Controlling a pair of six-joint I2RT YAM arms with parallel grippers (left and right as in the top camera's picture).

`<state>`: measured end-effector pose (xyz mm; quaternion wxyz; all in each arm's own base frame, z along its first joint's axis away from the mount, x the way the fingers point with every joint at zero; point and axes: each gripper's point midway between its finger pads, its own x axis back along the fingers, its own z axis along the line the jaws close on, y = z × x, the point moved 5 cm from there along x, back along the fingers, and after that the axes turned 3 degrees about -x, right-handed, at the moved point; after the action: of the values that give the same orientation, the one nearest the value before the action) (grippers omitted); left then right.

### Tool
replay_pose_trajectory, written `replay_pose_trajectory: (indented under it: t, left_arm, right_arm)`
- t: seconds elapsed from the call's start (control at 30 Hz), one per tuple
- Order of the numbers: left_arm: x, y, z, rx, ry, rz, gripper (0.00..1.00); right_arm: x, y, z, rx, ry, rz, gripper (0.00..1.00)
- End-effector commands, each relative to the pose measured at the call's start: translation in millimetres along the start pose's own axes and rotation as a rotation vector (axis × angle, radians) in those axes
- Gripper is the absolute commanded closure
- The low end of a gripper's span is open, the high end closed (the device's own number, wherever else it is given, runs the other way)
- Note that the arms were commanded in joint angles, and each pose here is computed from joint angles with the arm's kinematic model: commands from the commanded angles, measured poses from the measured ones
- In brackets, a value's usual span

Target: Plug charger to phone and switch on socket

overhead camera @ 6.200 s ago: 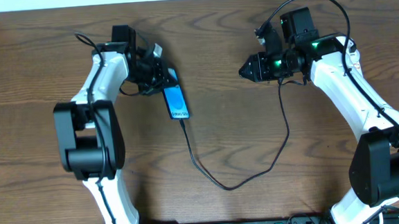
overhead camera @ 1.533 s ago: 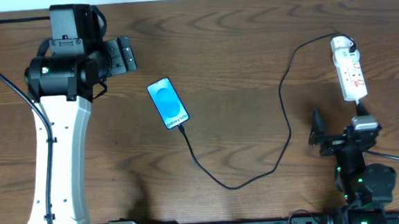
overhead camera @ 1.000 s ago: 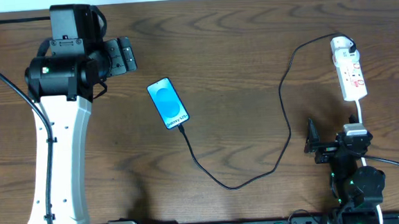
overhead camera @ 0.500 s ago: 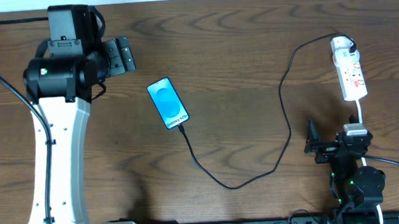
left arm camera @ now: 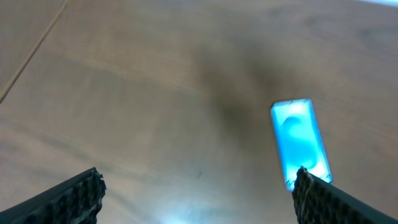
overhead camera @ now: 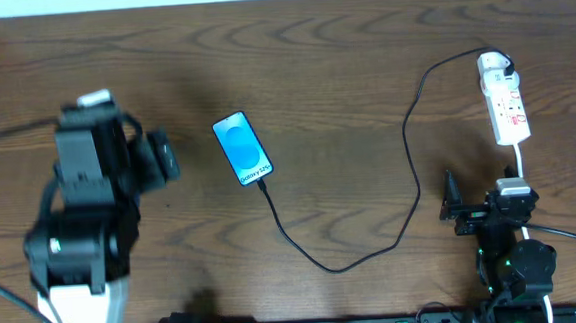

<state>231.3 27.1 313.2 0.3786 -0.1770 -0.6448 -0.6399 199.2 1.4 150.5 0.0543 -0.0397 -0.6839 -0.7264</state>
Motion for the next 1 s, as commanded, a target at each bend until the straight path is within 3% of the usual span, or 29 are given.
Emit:
replay_pose_trajectory:
  t: [0.0,0.1,0.37,0.5,0.7,0.97]
  left_arm:
    - [3,-35,14,-0.002,0.056,-0.002,0.02]
    - [-4,-52,15,0.052,0.047,-0.071,0.02]
    - [-52,-70,4,0.200,-0.028,-0.555,0.02]
    - [-61,-84,2,0.243,-0.054,-0.700,0.02]
    - [-73,-111,3,0.264,-0.066,-0.768,0.02]
    - [-86,-131,-2,0.238,-0.092,-0.727,0.02]
  right_arm:
    - [0,0,0,-0.001,-0.002,-0.001,0.01]
    - [0,0,0,-0.001,-0.002,-0.001,0.01]
    - [0,0,0,-0.001,-0.002,-0.001,0.01]
    - [0,0,0,-0.001,-0.002,-0.001,0.01]
    - [0,0,0,-0.001,-0.002,-0.001,0.01]
    - [0,0,0,-0.001,-0.002,-0.001,0.01]
